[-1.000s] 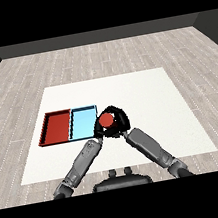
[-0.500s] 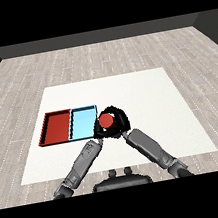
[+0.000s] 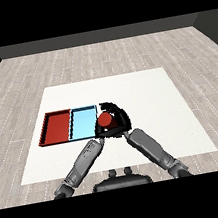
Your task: Pick the red can and put it in the red box
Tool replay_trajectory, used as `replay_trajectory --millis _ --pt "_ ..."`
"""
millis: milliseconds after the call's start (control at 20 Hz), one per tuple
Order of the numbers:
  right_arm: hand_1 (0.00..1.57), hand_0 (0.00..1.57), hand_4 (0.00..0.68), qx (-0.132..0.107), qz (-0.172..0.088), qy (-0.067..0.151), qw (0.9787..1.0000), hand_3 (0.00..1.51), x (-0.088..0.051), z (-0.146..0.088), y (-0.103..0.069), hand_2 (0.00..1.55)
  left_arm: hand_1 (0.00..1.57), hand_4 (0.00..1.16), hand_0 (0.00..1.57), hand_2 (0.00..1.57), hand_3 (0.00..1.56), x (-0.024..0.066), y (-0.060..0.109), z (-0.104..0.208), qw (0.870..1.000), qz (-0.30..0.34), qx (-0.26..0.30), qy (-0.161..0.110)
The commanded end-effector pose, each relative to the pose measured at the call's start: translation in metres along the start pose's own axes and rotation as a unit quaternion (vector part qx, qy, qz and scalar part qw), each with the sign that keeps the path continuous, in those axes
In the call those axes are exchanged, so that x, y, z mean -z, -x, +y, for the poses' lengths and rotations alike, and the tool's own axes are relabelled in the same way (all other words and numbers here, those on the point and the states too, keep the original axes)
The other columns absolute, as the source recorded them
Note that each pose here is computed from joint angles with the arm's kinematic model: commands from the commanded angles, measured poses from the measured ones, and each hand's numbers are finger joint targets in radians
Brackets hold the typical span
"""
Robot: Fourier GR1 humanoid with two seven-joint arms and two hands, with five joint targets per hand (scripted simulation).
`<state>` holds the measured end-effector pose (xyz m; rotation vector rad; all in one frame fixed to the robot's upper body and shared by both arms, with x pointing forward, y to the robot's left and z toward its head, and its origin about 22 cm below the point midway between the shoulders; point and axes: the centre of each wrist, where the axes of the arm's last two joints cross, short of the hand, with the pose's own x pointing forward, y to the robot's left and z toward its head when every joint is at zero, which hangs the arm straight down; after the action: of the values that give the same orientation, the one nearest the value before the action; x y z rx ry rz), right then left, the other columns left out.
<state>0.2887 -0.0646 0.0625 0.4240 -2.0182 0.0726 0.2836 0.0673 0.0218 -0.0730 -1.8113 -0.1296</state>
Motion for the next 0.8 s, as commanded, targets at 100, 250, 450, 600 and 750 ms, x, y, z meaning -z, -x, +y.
replay_trajectory --millis 100,250,450,600,750 --pt "0.0 0.0 0.0 -0.004 -0.014 -0.01 0.9998 0.0 0.014 -0.008 0.009 0.0 1.57 1.15 1.57 1.57 1.49 -0.0084 0.001 -0.009 1.0 -0.005 -0.003 0.012" --pt "0.0 0.0 0.0 -0.021 -0.016 -0.008 0.9996 0.0 0.011 0.0 0.0 0.0 1.57 1.15 1.57 1.57 1.48 -0.0048 0.004 -0.018 1.0 -0.018 0.01 0.015" --pt "0.0 0.0 0.0 -0.048 -0.04 0.024 0.9978 0.0 0.013 -0.018 -0.038 0.0 1.57 1.15 1.57 1.57 1.48 -0.0042 -0.001 -0.004 1.0 -0.004 0.013 -0.003" --pt "0.0 0.0 0.0 -0.051 -0.054 0.036 0.9966 0.0 0.028 -0.027 -0.043 0.0 1.57 1.14 1.57 1.57 1.49 -0.0046 0.016 -0.005 1.0 0.001 -0.009 -0.003" --pt "0.0 0.0 0.0 -0.032 -0.098 0.043 0.9938 0.0 0.02 -0.053 -0.084 0.0 1.57 1.13 1.57 1.57 1.48 -0.009 0.012 0.023 0.999 0.023 -0.005 -0.023"
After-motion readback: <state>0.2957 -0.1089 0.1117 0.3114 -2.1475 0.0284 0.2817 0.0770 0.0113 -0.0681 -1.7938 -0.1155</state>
